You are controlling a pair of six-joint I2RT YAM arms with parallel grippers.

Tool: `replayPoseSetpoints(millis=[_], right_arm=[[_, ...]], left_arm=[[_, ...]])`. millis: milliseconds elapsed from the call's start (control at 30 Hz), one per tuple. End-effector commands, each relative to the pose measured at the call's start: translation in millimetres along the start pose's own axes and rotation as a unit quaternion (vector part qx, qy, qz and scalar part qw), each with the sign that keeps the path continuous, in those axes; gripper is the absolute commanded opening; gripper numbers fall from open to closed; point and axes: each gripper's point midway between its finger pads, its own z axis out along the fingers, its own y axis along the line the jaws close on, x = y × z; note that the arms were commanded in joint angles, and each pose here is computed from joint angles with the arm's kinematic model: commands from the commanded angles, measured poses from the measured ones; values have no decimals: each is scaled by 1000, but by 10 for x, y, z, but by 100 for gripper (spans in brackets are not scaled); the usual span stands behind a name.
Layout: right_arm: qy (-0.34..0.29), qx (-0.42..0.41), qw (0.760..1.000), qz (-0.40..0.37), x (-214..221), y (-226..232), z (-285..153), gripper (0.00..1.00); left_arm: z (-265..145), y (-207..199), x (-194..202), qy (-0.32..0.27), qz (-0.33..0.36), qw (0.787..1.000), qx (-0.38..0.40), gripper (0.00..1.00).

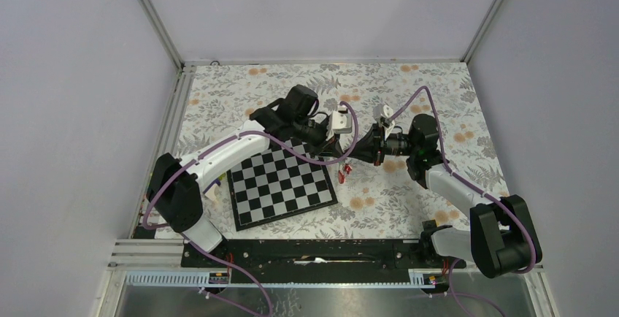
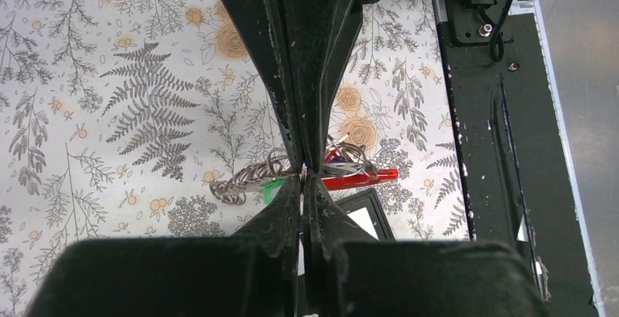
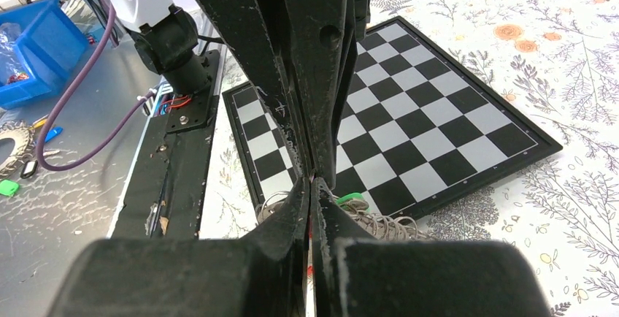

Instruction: Put the keys on the keyring

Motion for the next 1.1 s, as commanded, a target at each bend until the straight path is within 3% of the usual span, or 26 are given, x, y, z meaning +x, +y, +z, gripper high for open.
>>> replayPoseSetpoints(millis=[0,267,400,567,1067], right_arm=[[-13,3,999,-48,-171,-17,13,5],[-11,13,998,-59,-177,-42,1,45],[-13,10,998,-57,-196,-21,1,53],[-15,3,998,-53,-198,8,7,55],[-10,-9,999,-34,-121,13,65,37]], left_arm=[[-105,86,-188,0,34,999,-18,0],[-199,67,-92,97,40,993,-44,0],[-181,49,-93,123,39,990,-64,0],[-127,57,-174,128,33,988,-80,0],[-63,62,-237,121,23,990,-74,0]])
